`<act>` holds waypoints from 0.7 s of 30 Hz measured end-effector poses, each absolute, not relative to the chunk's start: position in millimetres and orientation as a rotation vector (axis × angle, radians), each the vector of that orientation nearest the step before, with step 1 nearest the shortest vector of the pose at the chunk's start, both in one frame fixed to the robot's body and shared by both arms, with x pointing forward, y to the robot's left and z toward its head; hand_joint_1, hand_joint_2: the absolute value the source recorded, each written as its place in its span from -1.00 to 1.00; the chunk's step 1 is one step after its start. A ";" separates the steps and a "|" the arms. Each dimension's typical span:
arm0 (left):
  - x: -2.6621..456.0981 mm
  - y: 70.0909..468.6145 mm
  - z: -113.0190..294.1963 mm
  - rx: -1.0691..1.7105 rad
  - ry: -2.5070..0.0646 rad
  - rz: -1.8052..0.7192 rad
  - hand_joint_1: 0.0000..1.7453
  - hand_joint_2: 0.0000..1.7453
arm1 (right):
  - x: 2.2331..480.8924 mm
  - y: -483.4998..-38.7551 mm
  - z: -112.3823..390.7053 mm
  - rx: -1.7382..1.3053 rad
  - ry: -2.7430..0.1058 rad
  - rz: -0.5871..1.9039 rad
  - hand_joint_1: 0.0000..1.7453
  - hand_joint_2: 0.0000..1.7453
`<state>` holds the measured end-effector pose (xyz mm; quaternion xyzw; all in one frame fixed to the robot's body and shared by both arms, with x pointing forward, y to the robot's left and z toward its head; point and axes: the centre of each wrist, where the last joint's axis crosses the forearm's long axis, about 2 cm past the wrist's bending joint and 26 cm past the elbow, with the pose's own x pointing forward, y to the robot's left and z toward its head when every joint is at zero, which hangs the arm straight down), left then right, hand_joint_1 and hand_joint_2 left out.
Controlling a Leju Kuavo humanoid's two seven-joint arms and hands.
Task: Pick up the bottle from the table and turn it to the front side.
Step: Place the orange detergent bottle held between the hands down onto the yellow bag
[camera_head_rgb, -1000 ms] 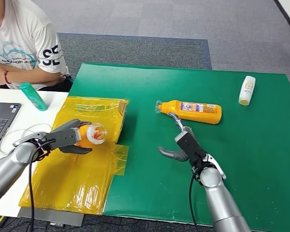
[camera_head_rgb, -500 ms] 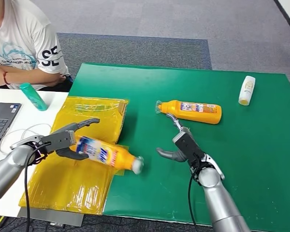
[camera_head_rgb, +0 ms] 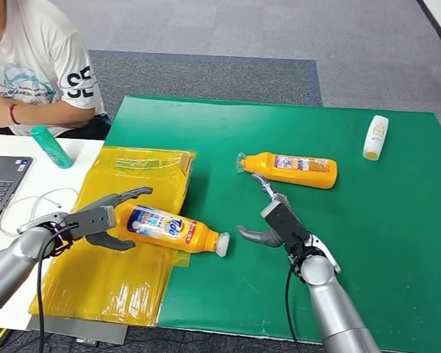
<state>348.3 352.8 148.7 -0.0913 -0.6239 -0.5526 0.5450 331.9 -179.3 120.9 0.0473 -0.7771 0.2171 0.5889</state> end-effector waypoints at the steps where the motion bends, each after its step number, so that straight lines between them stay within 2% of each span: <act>1: 347.4 352.3 147.6 -0.221 -1.484 -1.308 -1.00 1.00 | 331.8 -179.3 120.8 0.110 -1.809 0.505 -1.00 1.00; 7: 333.6 336.9 133.0 -0.278 -1.576 -1.246 -1.00 1.00 | 329.4 -179.0 118.1 0.160 -1.792 0.487 -1.00 1.00; 14: 297.0 285.8 108.4 -0.452 -1.840 -1.010 -1.00 1.00 | 309.4 -181.0 100.8 0.611 -1.794 0.273 -1.00 1.00; 21: 258.0 248.0 101.9 -0.428 -1.994 -0.713 -1.00 1.00 | 281.7 -190.1 97.1 0.598 -1.833 0.170 -1.00 1.00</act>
